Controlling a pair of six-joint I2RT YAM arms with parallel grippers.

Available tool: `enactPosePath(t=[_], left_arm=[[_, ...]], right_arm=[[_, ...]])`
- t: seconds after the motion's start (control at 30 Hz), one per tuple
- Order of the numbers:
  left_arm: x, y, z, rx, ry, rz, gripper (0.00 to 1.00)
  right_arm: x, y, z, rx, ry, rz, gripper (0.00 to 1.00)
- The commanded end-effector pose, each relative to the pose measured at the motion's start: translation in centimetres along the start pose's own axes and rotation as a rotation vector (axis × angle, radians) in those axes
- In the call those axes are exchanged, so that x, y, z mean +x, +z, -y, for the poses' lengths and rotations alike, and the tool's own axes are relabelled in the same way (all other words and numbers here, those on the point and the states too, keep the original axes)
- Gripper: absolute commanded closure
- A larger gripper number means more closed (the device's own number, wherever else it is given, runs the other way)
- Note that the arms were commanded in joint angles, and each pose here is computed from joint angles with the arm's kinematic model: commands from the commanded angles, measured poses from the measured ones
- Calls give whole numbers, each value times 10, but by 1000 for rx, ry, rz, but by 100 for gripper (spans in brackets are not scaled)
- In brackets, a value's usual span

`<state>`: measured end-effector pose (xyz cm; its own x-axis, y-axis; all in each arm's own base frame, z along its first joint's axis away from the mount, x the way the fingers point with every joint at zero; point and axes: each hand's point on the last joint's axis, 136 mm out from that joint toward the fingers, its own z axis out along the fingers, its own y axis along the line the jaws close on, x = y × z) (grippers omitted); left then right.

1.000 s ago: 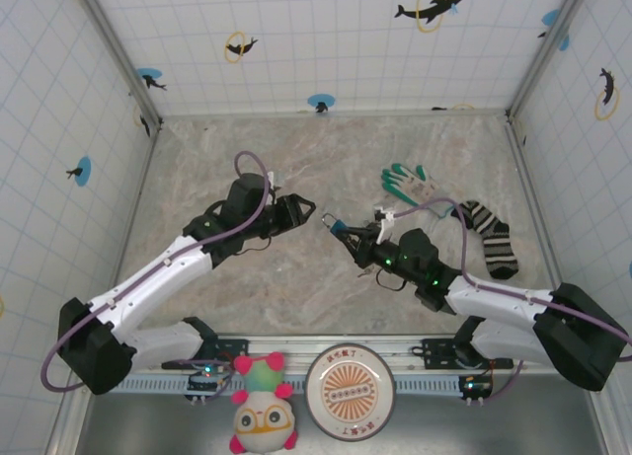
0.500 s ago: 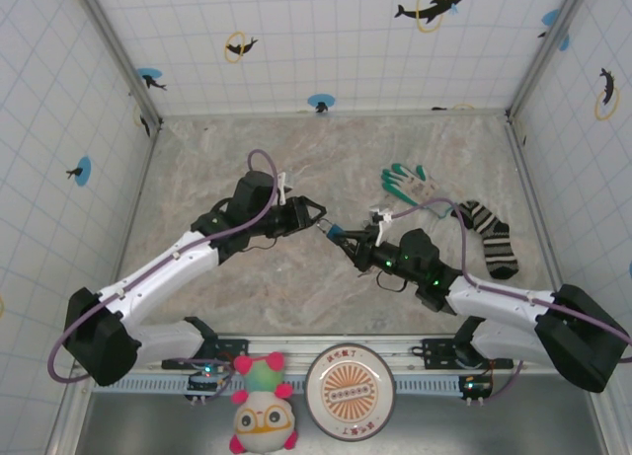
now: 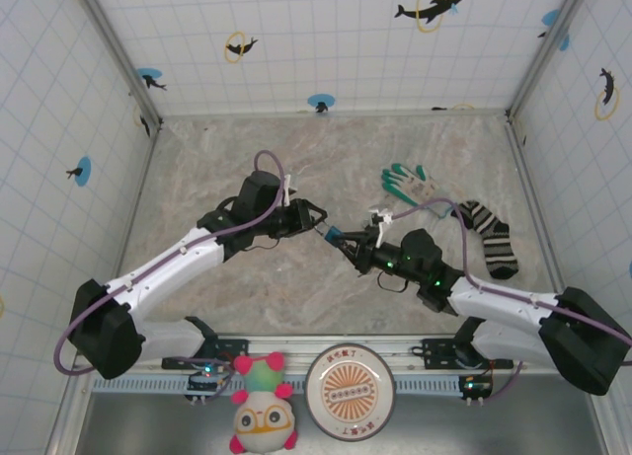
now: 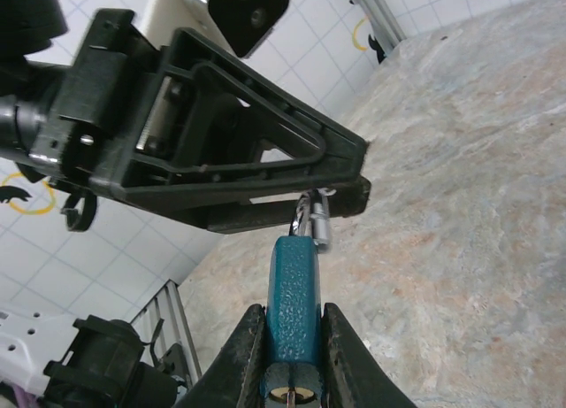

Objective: Unlock with the key

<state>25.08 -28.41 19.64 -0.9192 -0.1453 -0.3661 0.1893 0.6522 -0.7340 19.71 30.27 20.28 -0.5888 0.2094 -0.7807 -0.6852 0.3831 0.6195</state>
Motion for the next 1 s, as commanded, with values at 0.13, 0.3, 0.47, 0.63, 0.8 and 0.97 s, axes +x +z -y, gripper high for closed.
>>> enactPosePath(t=[0.13, 0.3, 0.47, 0.63, 0.8, 0.97], left_arm=[[8, 5, -7, -23, 17, -40, 60], [9, 5, -5, -12, 22, -49, 63], [10, 4, 4, 37, 35, -56, 65], [12, 2, 10, 70, 40, -61, 66], [14, 3, 13, 98, 35, -67, 69], [7, -1, 5, 47, 15, -17, 60]], right_arm=[[-39, -9, -34, -82, -93, 110, 100], [-43, -14, -28, -44, -105, 139, 100], [-47, -20, -15, 24, -103, 183, 100], [-52, -28, -5, 78, -100, 223, 100], [-57, -38, 8, 137, -89, 275, 100], [-57, -40, 10, 149, -84, 273, 100]])
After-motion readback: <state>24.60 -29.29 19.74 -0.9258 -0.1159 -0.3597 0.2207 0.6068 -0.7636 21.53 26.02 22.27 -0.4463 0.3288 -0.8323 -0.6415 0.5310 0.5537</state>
